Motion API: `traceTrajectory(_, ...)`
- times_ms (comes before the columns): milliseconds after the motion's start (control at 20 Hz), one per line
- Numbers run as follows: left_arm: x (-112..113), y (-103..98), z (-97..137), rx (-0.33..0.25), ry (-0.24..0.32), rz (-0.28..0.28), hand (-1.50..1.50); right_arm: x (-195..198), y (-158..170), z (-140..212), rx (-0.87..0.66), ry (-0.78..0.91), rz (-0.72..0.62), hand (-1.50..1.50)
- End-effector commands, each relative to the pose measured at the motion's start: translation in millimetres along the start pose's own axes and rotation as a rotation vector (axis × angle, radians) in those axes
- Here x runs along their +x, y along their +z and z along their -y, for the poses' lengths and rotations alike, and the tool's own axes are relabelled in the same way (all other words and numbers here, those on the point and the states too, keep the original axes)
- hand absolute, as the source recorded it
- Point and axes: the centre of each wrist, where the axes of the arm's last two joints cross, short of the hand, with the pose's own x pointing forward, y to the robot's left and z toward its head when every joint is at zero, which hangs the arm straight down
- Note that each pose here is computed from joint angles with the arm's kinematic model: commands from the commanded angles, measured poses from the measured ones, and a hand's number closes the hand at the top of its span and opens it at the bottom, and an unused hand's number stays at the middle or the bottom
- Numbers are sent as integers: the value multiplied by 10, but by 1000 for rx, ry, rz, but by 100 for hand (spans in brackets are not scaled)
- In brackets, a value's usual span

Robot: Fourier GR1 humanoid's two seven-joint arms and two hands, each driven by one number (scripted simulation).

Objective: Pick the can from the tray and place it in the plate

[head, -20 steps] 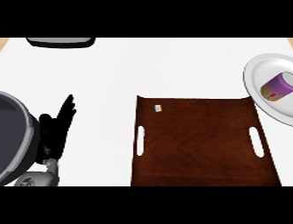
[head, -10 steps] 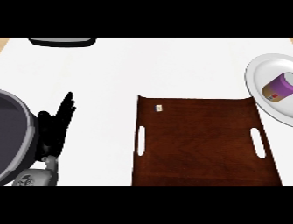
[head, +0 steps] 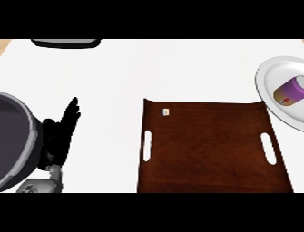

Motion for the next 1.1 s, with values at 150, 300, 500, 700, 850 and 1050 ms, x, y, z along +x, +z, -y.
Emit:
traceTrajectory(150, -7, 32, 80, -8, 19, -4, 0, -37, 4, -51, 30, 33, 16, -150)
traceTrajectory(300, 33, -90, -21, -9, 3, -3, 0, -55, 35, -35, 8, 15, 21, -150)
traceTrajectory(500, 34, -21, 4, -13, -1, 6, 0, -77, 100, 17, -30, 42, 7, -150)
traceTrajectory(700, -58, -67, 7, -9, 22, 3, 0, -63, 142, 86, -19, 76, -15, -150)
traceTrajectory(850, 127, -94, -4, -29, 12, 10, 0, -71, 205, 148, -50, 82, -33, -150)
traceTrajectory(1050, -67, -8, 76, -15, -7, -7, 0, -176, 310, 118, -55, 82, -48, -150)
